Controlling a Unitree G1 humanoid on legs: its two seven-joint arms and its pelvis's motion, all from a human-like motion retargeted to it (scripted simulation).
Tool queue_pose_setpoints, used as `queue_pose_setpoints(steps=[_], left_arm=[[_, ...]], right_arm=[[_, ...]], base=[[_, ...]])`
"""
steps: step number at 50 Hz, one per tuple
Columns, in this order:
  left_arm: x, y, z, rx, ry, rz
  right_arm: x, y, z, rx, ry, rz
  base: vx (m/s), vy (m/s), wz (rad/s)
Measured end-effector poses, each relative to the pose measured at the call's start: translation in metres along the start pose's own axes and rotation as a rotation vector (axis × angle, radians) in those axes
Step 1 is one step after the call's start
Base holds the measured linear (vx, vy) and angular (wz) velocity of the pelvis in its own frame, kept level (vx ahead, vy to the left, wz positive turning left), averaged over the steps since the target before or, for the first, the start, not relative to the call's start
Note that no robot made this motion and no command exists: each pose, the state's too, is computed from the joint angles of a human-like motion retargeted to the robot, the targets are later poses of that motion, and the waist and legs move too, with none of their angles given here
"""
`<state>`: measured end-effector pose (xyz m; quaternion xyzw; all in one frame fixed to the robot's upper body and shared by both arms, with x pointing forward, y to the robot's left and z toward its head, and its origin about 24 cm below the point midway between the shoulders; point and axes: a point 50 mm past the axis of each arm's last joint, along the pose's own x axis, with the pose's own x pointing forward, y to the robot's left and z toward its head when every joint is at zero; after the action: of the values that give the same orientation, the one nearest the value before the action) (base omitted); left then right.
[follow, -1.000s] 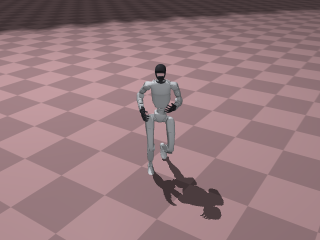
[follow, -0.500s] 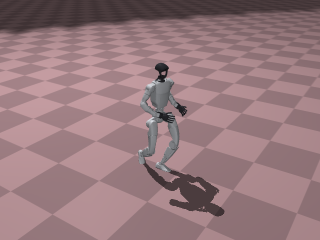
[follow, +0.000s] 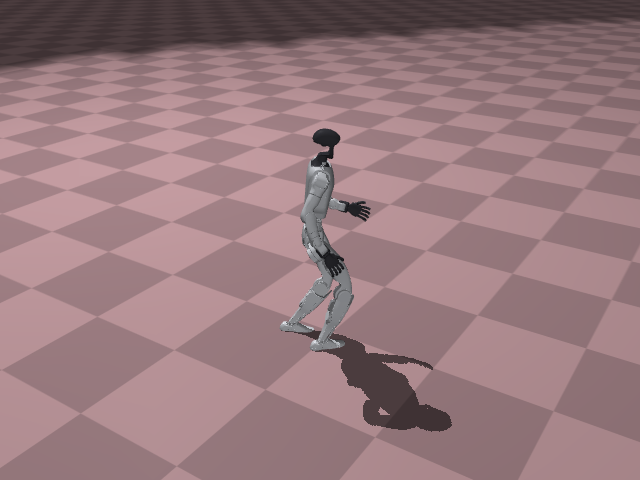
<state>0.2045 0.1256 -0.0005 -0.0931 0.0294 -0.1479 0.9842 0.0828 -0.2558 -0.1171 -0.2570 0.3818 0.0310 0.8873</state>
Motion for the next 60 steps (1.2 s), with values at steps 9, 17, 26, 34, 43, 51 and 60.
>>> queue_pose_setpoints(steps=[9,17,26,34,43,51,60], left_arm=[[-0.021,-0.001,-0.029,-0.193,0.108,0.063],[-0.072,0.01,-0.047,-0.376,0.19,0.144],[-0.109,0.011,-0.061,-0.409,0.306,0.19],[-0.078,0.027,-0.052,-0.143,0.288,0.183],[-0.023,0.046,-0.008,0.159,0.085,0.264],[-0.014,0.042,0.019,0.139,-0.061,0.307],[-0.028,0.047,0.028,0.059,-0.102,0.408]], right_arm=[[0.024,-0.004,0.039,0.022,-0.118,-0.047],[0.046,-0.026,0.123,0.13,-0.387,-0.137],[0.037,0.004,0.187,0.202,-0.61,0.027],[0.037,0.017,0.192,0.133,-0.617,0.05],[0.032,0.0,0.192,0.107,-0.673,-0.047],[0.014,-0.001,0.183,0.305,-0.714,-0.048],[0.005,-0.002,0.193,0.477,-0.748,-0.133]], base=[[0.21,-0.24,1.48],[0.22,-0.1,0.26],[0.16,0.02,-1.4],[0.03,0.06,-1.84],[0.0,-0.07,-2.73],[0.13,-0.27,-3.0],[0.22,-0.3,-3.45]])
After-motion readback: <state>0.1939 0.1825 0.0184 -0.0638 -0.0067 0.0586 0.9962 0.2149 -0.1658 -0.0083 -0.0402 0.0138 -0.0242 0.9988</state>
